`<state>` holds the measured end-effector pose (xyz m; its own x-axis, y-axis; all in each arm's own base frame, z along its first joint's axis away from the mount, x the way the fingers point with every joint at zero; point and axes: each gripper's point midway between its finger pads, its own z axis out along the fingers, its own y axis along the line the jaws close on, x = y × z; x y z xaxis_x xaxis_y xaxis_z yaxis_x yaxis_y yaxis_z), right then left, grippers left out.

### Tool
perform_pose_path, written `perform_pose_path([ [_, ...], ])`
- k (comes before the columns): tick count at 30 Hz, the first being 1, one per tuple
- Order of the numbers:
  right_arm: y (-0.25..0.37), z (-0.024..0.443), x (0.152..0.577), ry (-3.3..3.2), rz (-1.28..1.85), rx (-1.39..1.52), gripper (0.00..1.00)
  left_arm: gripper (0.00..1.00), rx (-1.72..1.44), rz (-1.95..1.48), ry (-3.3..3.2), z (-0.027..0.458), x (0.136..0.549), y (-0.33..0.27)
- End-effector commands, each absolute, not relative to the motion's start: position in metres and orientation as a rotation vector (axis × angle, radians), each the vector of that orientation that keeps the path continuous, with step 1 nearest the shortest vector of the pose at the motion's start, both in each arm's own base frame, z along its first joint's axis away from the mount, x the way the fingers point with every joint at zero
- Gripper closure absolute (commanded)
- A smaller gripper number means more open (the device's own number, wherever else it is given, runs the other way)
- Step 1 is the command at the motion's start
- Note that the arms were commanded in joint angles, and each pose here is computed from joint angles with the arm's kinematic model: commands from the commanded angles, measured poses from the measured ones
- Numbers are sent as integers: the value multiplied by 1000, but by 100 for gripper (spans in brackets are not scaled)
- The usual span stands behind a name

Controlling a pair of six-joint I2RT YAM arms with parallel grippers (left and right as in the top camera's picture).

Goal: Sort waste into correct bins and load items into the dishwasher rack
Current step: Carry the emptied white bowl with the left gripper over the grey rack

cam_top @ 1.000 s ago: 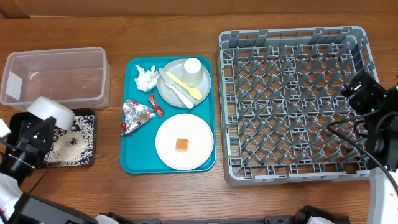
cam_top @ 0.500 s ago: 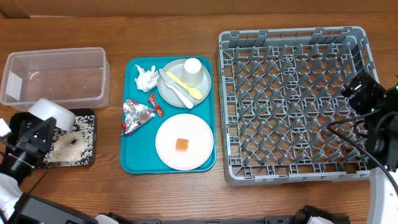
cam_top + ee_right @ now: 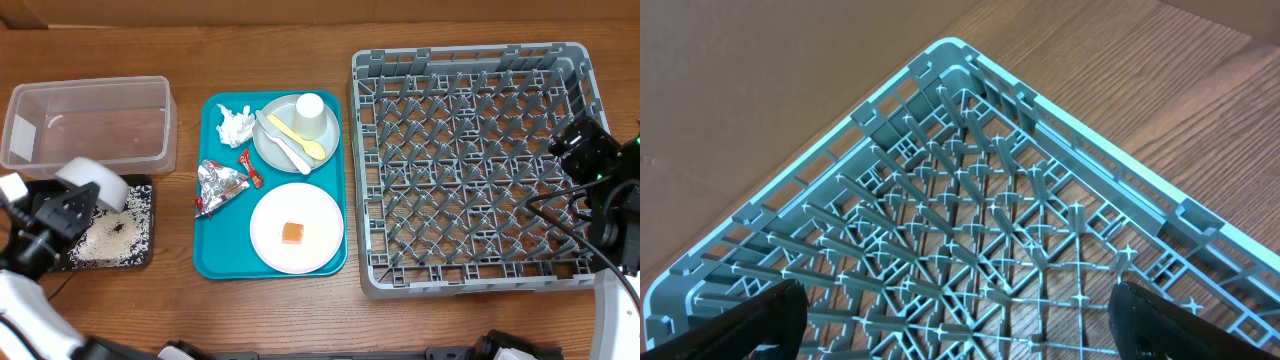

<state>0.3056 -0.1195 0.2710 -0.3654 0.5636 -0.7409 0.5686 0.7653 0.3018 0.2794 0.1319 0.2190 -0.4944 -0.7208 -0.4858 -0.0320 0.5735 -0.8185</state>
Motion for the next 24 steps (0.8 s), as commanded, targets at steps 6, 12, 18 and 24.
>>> perform_pose_path([
  [6,-123,286,307,2005,-13,851,0,96,-512,-672,2090,276,302,76],
  [12,-123,286,307,2005,-13,851,0,96,-277,-710,2185,290,315,-5],
  [18,-123,286,307,2005,-13,851,0,96,8,-691,2237,288,318,-92],
  [24,-123,286,307,2005,-13,851,0,96,367,-628,2202,282,310,-181],
])
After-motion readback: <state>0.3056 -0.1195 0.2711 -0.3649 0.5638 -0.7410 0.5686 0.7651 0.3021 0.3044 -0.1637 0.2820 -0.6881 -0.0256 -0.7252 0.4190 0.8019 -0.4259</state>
